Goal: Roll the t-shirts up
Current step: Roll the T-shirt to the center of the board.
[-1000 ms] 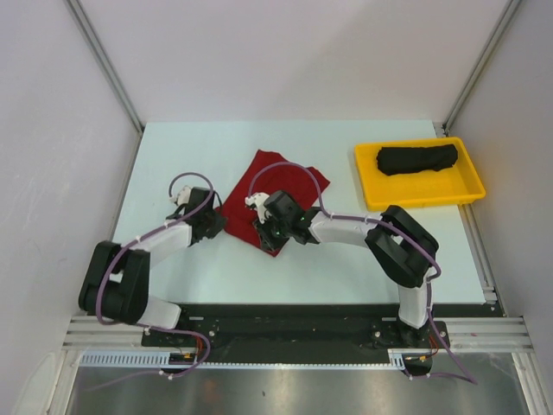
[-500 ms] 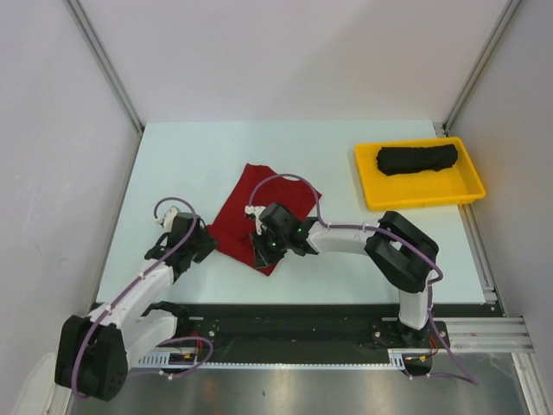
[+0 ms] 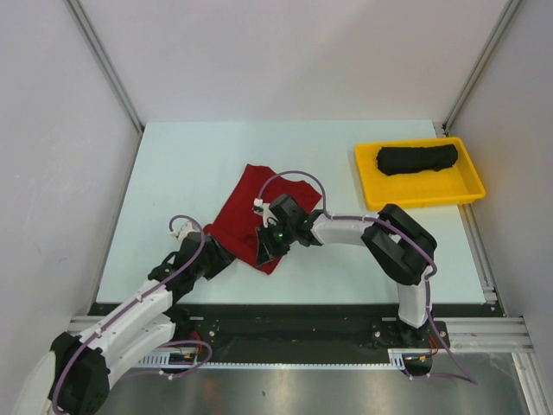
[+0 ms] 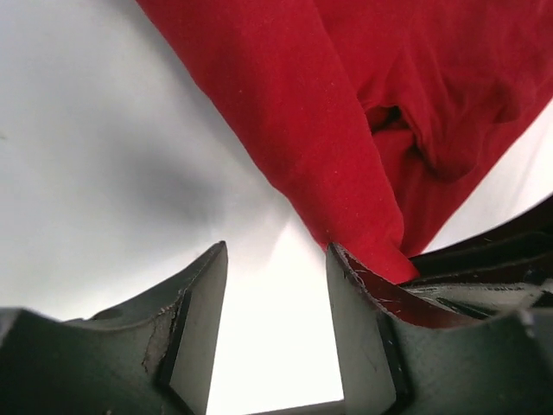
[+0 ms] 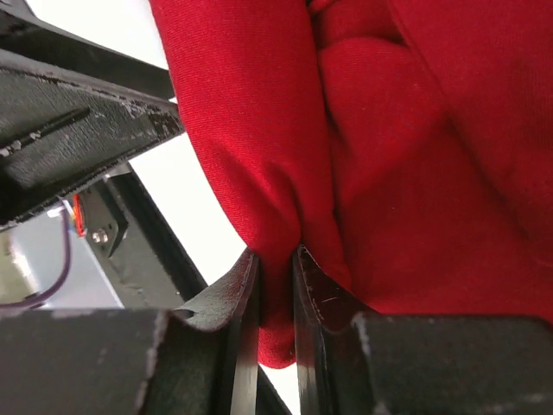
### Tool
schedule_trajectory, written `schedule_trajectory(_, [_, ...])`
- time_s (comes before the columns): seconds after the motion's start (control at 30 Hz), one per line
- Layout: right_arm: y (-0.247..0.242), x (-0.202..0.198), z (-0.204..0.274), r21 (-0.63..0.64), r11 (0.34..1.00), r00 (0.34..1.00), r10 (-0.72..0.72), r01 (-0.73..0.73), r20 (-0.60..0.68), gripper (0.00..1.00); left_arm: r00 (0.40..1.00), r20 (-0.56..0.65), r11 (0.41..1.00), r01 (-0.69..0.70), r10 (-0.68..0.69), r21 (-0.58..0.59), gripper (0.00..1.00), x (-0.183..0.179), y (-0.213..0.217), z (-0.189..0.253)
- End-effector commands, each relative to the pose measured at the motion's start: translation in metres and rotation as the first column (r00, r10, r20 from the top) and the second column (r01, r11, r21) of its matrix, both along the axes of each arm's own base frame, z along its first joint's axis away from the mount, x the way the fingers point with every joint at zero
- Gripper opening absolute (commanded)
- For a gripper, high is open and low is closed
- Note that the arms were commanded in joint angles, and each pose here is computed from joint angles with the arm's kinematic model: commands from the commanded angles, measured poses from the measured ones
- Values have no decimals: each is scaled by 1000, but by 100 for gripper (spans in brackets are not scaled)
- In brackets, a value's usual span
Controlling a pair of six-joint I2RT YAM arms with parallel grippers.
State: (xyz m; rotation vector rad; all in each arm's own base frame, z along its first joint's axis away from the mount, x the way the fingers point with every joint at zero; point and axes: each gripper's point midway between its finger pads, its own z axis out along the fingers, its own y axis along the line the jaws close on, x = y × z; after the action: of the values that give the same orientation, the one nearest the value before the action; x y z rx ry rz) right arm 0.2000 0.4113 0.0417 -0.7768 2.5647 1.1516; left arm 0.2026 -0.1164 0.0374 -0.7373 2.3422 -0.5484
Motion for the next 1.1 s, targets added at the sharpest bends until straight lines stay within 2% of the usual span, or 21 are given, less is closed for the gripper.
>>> schedule_trajectory(0.0, [-4, -5, -8, 16, 1000, 995, 7, -5, -103, 17, 998, 67, 997, -11, 17, -80, 54, 14, -15, 10])
schedule_trajectory(0.17, [-6, -1, -4, 42, 999, 992, 1, 4, -129, 17, 997, 80, 999, -8, 12, -50, 49, 25, -16, 13])
schedule_trajectory(0.43, [-9, 7, 1, 62, 998, 990, -12, 21, -141, 20, 996, 90, 999, -2, 5, -32, 47, 41, -22, 22])
schedule_trajectory(0.6, [-12, 12, 3, 51, 998, 991, -32, 39, -133, 32, 997, 71, 1000, 6, -5, -18, 47, 47, -26, 20])
schedule_trajectory(0.67, [-14, 15, 7, 42, 998, 993, -46, 51, -110, 39, 998, 65, 1000, 9, -8, -11, 47, 50, -28, 22])
schedule_trajectory(0.87, [-24, 26, 23, 9, 995, 995, -97, 97, -19, 51, 999, 40, 1000, 18, -19, 14, 47, 59, -31, 21])
schedule_trajectory(1.07, [-42, 43, 41, -46, 983, 978, -169, 176, 120, 57, 999, 14, 999, 38, -39, 31, 47, 69, -38, 19])
